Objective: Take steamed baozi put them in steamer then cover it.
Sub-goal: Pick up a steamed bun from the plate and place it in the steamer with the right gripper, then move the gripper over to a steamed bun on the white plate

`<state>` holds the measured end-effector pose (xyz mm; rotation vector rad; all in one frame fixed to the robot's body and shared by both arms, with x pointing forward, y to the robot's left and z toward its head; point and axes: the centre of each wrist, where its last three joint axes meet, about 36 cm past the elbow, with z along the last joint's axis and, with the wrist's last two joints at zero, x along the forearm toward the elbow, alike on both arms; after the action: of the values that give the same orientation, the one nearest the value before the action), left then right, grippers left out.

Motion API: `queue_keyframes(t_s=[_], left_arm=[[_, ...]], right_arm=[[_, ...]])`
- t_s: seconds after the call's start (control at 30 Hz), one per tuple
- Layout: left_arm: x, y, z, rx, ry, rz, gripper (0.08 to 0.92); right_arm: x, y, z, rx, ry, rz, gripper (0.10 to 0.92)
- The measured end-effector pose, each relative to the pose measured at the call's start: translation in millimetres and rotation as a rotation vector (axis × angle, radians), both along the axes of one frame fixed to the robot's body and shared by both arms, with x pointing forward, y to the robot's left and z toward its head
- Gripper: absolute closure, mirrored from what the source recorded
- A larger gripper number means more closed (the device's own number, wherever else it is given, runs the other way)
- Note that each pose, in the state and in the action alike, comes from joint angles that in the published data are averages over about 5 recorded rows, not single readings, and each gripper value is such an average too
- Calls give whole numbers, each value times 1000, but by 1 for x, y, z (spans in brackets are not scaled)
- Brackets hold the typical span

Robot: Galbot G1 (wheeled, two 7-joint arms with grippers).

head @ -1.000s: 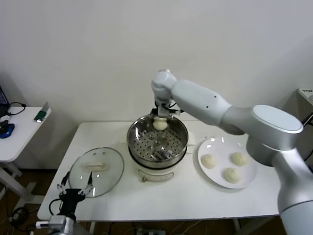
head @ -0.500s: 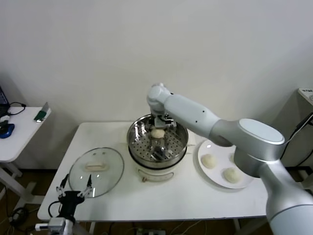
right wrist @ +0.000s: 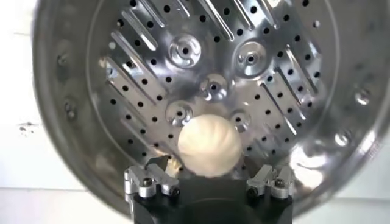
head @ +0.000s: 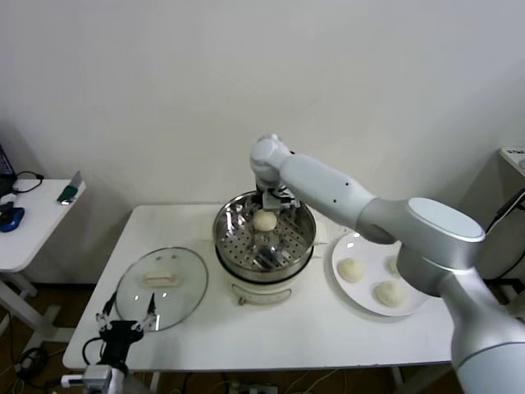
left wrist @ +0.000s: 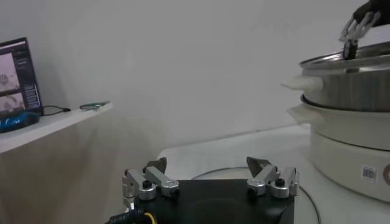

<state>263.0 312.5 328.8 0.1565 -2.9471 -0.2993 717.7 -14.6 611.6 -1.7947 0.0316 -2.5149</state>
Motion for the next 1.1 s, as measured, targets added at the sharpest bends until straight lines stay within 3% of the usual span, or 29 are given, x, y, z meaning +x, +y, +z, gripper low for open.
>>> queue_keyframes(t_s=[0.3, 0.53, 0.8, 1.1], left_arm=[[0, -1, 4, 5, -4, -7, 177], [-1, -5, 5, 0, -1, -15, 177], [0, -9, 7, -6, -6, -23, 177], [-3, -9, 10, -1, -4, -25, 177]], right_arm=[[2, -50, 55, 118, 9, -106, 200], [-5, -130, 81, 277, 55, -376, 200], [-21, -232, 60, 416, 159, -865, 200], [-34, -296, 0, 422, 258, -1216, 200]])
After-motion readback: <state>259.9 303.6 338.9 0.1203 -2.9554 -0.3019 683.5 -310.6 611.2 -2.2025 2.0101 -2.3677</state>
